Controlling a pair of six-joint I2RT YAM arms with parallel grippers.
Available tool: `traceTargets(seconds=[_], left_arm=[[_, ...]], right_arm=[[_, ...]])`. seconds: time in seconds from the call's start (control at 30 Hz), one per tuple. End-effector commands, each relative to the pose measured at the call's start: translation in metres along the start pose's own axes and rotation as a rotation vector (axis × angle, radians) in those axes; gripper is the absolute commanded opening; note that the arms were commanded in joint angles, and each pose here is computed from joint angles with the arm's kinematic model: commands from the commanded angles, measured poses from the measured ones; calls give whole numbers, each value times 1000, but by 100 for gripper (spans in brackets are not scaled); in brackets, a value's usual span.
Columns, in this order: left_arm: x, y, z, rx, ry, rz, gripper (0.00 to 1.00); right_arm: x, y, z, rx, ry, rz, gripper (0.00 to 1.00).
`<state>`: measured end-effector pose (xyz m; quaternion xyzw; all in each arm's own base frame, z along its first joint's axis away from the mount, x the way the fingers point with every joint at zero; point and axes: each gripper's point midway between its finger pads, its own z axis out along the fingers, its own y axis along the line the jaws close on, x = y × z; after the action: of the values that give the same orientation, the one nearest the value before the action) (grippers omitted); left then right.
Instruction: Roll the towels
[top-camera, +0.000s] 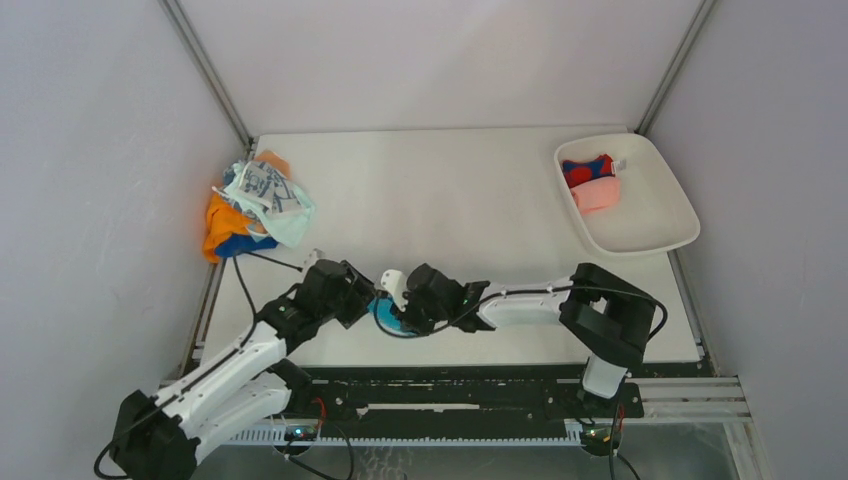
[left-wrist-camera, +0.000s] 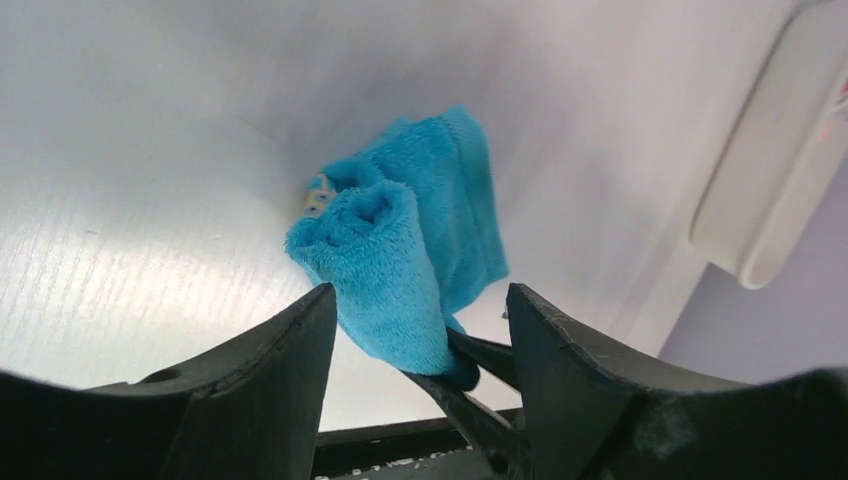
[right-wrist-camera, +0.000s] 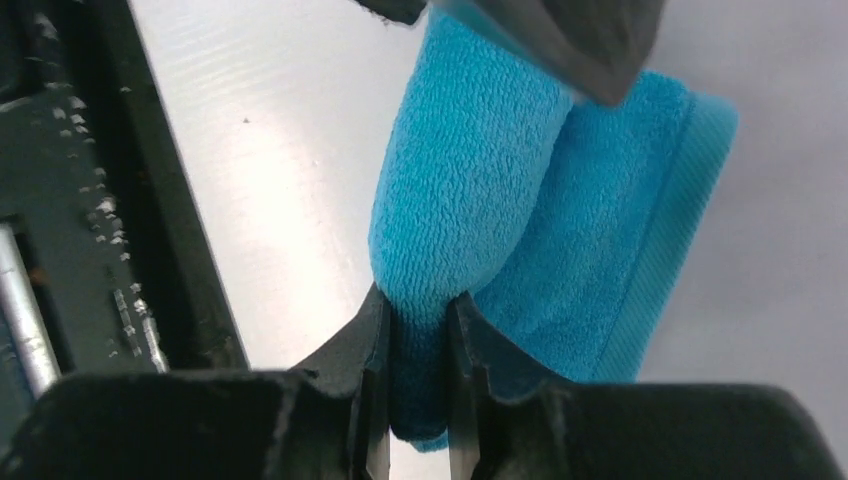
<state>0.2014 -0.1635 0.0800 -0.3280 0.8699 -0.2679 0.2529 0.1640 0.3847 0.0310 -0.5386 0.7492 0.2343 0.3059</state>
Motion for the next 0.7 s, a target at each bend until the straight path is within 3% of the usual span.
traceTargets(seconds=[0.0,0.43,0.67], left_arm=[[-8,3,-10,34,-46,-46,68],[16,14,5,56,52,-90,70],[16,4,19,60,61,-74,72]], right_arm=[[2,34,-11,-329,-6,219,7],[14,3,-9,-669,-56,732,7],[27,-3,-1,-683,-24,820,6]])
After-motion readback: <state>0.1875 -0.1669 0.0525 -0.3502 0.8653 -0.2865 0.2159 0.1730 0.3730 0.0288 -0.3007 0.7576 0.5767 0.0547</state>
